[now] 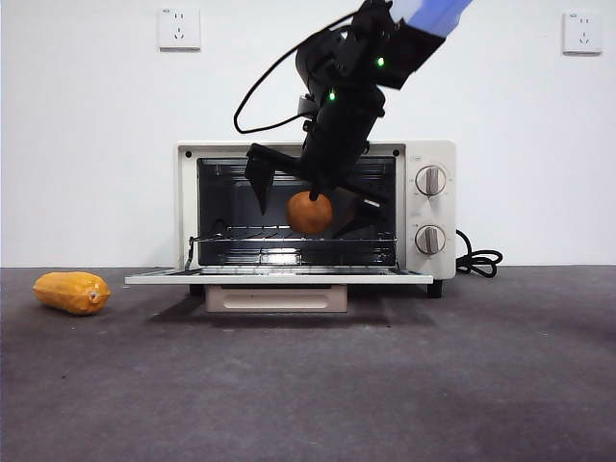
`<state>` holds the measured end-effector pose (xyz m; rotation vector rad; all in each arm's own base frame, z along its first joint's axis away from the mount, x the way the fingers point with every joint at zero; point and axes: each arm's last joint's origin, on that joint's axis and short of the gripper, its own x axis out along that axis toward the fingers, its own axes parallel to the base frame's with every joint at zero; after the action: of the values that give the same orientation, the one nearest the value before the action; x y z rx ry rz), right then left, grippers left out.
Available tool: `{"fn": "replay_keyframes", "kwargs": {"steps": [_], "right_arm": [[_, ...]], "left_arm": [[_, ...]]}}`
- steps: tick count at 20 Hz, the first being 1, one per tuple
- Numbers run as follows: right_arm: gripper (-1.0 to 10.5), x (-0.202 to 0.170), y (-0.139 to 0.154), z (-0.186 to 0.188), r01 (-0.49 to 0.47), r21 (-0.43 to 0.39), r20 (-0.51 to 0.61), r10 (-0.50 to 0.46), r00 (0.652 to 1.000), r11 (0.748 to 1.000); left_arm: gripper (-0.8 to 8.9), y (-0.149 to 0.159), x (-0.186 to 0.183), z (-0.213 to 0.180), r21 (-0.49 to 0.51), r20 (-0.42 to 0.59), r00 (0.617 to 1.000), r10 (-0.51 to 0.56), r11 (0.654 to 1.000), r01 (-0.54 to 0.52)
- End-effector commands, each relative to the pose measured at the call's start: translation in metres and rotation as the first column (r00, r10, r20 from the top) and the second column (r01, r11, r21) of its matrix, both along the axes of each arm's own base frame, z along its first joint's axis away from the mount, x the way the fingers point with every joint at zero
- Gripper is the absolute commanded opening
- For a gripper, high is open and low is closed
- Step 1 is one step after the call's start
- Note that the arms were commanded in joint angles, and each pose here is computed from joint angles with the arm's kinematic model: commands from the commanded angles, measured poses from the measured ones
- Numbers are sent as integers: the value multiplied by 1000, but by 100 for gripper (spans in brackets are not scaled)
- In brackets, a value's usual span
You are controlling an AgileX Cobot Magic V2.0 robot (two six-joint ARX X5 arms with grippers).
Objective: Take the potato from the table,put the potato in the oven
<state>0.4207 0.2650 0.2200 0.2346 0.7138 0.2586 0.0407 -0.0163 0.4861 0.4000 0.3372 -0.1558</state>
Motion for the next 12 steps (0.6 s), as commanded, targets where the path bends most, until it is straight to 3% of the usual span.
{"fn": "replay_keyframes", "kwargs": {"steps": [1,5,8,12], "right_arm": [[568,-12,-1,17,11,-26,-21,-12,1000,1000],[567,-39,-8,44,10,-113,-91,-20,996,993],[566,-73,-17,82,-47,-163,-136,24,990,986],[523,-139,-36,145,-177,-270,-115,151,982,946]], "left_arm": [[-5,1,-1,1,4,8,1000,-1,1000,1],[-5,1,-1,0,-6,3,1000,-9,1000,9],[-5,-2,-2,0,-74,-27,997,-71,995,69],[-5,-10,3,-1,-184,-89,984,-155,973,137]]}}
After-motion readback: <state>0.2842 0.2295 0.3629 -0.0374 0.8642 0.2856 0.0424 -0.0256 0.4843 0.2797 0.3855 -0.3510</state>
